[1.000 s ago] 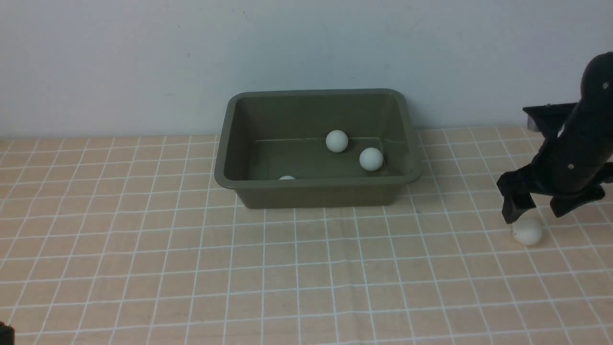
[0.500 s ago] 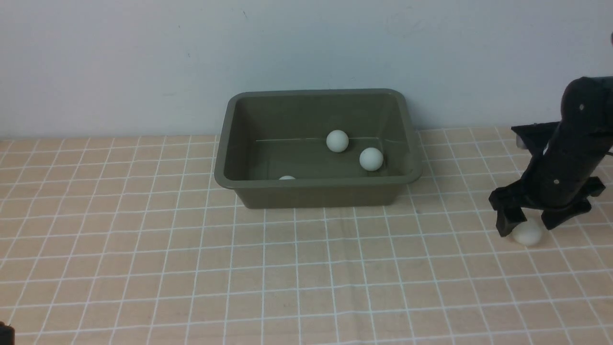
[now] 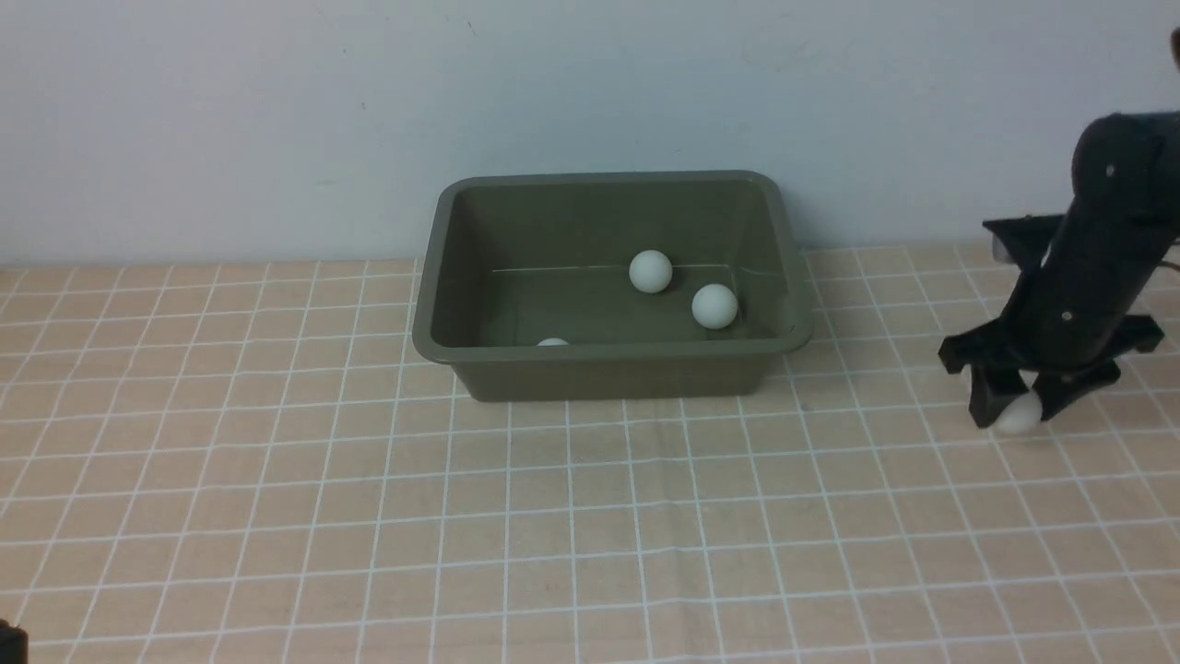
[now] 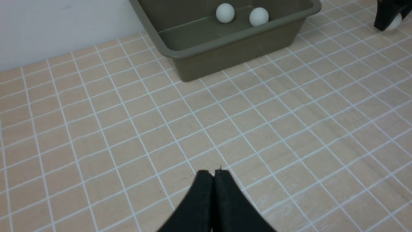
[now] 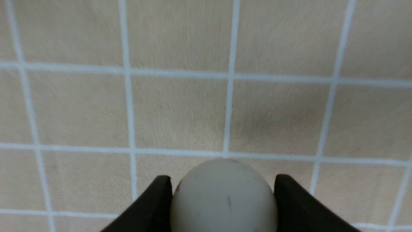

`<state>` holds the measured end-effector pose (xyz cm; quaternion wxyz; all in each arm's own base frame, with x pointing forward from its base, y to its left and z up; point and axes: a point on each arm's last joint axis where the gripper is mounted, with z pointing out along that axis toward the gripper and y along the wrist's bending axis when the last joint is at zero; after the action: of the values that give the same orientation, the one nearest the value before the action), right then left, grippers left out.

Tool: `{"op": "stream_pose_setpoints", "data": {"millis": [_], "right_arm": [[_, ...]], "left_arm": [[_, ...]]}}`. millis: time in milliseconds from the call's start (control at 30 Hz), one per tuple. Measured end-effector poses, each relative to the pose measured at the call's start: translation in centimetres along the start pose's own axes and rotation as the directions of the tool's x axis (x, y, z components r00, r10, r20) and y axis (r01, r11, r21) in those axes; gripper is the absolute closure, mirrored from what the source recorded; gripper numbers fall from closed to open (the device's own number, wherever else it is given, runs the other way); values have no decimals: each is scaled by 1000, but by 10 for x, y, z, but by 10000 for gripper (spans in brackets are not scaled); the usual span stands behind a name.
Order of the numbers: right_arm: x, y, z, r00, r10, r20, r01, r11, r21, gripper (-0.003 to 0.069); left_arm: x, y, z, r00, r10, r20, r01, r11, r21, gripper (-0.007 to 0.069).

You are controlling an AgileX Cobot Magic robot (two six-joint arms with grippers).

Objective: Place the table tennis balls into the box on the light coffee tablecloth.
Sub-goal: 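Reach for and grasp a ping pong ball on the table, then release the ping pong ball into the bin and lift the gripper away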

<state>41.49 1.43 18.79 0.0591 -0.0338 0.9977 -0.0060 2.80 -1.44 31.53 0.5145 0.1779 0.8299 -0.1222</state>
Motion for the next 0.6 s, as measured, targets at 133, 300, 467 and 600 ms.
{"op": "stream_pose_setpoints", "data": {"millis": [133,300,467,600], "right_arm": [[-23,3,-39,995,24,96,-19,999,-44,294],[-45,22,-83,967,63,246,-2,971,-239,294],[-52,82,-102,944,-19,330,162,897,-411,294],[-54,119,-82,939,-95,331,236,878,-416,294]], "left_arm": [[0,0,0,1000,0,0,0,1000,0,694],[0,0,0,1000,0,0,0,1000,0,694],[0,0,0,1000,0,0,0,1000,1,694],[0,0,0,1000,0,0,0,1000,1,694]]}}
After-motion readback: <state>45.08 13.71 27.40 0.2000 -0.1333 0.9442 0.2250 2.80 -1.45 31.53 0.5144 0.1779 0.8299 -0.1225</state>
